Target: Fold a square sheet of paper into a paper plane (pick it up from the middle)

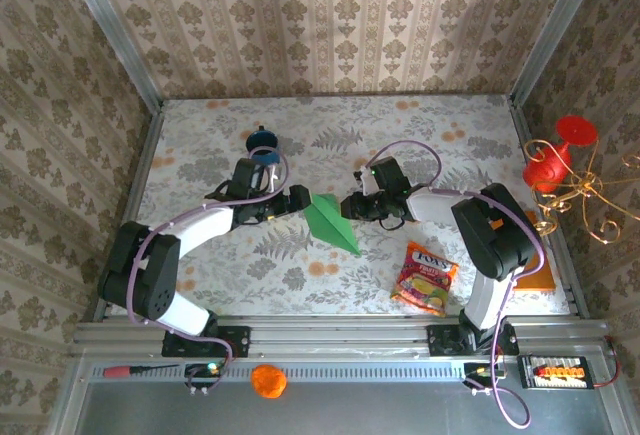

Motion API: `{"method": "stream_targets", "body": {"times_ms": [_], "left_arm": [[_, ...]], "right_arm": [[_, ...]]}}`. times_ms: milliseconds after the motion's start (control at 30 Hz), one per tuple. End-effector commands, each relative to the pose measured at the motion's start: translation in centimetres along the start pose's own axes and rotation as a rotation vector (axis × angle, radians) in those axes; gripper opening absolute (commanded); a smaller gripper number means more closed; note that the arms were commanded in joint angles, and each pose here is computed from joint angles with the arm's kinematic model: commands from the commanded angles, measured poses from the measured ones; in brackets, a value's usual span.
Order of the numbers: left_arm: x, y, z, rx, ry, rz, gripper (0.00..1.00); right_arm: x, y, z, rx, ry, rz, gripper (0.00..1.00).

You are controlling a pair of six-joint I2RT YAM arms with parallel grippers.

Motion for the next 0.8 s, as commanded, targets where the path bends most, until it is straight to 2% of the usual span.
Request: {"method": "stream_targets", "body": {"times_ms": [0,300,467,767], "left_arm": [[-0.5,-0.2,-0.5,0.013,0.0,-0.002,1.0],[-0.5,-1.0,-0.5,0.022,0.028,0.031,1.0],[-0.4,-1.1,-1.1,0.061,0.028,0.038,1.0],[-2.0,2.2,-3.9,0.121,-0.02,-0.043,0.98]], "right_arm": [[-0.3,-0.2,0.3,-0.041,0.017,-0.009,0.23],[-0.3,-0.3,0.5,-0.059,0.025,-0.007,0.15],[-0.7,0.4,1.4,-0.1,0.051,-0.045,0.1],[-3.1,4.0,5.0,-0.19,0.099,-0.187,0.07]]}}
Point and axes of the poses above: each hand's point on the last joint's axis, 136 mm out from that joint toward the fingers, its own y axis back along the fingers, its own z axis along the line the jaws close on, x = y × z, the point moved 4 cm from there along y, back along the fingers, and after that the axes turned 6 degrees about y, right-handed, at the moved point
